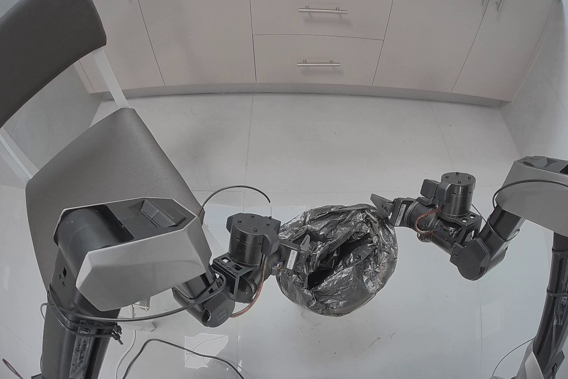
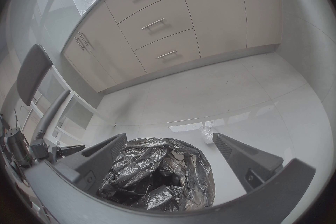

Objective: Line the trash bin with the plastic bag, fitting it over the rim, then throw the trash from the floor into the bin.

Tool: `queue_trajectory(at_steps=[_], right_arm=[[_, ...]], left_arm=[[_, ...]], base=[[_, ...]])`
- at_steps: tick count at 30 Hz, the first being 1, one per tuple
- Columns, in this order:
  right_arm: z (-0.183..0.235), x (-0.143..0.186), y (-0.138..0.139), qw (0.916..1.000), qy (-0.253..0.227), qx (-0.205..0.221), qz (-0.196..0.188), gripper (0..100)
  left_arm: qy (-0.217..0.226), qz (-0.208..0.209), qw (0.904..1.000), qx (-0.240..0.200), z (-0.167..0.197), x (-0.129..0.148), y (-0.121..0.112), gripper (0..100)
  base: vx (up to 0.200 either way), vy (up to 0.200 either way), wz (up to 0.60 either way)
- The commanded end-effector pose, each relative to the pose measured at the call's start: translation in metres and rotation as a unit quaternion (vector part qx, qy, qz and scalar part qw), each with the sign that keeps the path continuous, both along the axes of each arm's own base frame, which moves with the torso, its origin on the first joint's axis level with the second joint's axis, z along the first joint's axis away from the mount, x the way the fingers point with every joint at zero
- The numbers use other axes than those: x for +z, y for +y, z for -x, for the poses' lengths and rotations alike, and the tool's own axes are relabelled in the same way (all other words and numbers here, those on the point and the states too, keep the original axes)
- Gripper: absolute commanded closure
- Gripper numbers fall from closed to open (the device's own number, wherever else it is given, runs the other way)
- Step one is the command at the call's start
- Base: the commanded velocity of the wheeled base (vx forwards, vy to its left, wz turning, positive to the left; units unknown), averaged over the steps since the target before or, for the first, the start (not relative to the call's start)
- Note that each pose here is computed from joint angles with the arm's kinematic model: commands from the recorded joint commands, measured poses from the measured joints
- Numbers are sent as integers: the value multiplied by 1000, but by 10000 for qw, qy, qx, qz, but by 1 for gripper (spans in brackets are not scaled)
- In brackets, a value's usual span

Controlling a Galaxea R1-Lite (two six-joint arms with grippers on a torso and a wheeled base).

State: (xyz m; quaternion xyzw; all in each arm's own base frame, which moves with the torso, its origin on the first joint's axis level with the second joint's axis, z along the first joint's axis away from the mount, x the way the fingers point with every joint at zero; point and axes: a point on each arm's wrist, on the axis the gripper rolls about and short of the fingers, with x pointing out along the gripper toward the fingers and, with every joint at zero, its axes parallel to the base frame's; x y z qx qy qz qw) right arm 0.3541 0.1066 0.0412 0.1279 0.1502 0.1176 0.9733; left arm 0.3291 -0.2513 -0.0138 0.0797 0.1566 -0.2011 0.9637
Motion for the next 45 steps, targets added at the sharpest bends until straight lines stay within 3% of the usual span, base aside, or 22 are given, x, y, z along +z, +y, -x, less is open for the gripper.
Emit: queue_trajectory(at_steps=[1,9,16,30,45], right_arm=[[-1,1,-1,10000,-22,-17,-5,0],[-1,-1,0,10000,0,-1,1,0],[-2,-5,1,10000,51,-9,19,0],[-2,-6,-1,10000,51,-24,19,0],[-3,-10,1,10000,78,-7,35,0]], left_arm=[[82,-60,9999,-61,0,-11,-7,0],[194,-171,9994,-212,9,-19,-15,0],[509,-459,9976,-23,-10,-40,-7,0],[199,-232,9993,199,-37,-7,-9,0],[59,-301,9981,529,-65,-2,9,0]], base=[[0,0,0],[0,0,0],[0,0,0],[0,0,0],[0,0,0]])
